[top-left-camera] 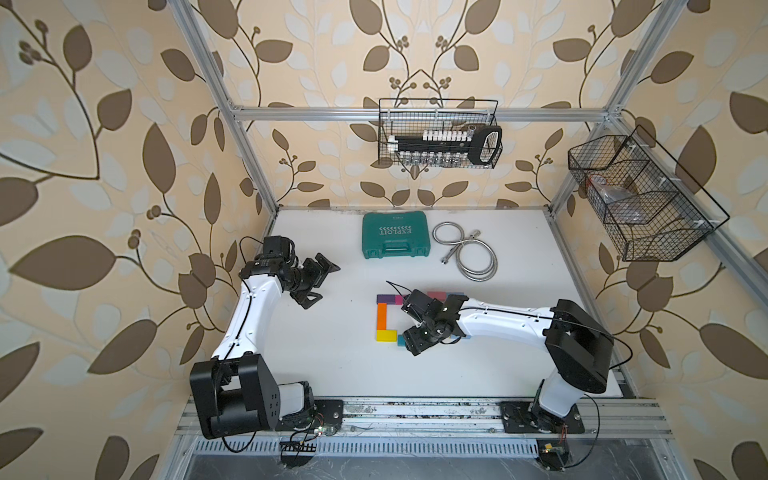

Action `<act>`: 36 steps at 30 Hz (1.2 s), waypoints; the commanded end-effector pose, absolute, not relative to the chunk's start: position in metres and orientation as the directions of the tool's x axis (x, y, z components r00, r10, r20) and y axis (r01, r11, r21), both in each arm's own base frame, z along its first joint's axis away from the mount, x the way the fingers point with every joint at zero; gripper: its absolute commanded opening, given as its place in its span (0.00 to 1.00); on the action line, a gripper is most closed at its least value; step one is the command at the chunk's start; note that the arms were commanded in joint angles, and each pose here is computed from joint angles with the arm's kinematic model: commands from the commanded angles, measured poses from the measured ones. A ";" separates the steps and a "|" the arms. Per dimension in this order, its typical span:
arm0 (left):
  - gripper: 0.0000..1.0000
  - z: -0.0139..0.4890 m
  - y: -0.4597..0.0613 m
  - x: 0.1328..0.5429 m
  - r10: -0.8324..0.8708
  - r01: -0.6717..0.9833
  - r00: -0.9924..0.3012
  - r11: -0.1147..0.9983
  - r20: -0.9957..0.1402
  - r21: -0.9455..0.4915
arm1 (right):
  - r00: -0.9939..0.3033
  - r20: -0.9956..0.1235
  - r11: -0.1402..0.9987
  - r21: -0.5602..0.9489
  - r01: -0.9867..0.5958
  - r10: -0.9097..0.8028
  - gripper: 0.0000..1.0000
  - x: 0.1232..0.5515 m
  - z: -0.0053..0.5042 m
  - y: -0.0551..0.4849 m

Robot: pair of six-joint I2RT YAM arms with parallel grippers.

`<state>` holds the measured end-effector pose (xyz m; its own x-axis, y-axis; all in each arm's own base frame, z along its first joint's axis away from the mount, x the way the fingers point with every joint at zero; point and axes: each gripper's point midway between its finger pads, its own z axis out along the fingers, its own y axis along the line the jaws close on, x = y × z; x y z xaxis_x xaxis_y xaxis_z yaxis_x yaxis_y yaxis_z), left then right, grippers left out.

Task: Assemble the letter c with building blocks
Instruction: Assemble the building block at the center of the board.

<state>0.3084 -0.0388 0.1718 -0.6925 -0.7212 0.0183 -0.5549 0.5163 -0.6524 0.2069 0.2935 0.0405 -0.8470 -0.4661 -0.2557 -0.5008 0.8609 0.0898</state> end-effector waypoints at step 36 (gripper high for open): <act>0.99 0.180 -0.040 0.313 -0.715 -0.538 -0.699 0.527 -0.001 -0.657 | -0.652 -0.202 0.682 -0.202 -0.703 -0.731 0.77 0.224 0.026 0.307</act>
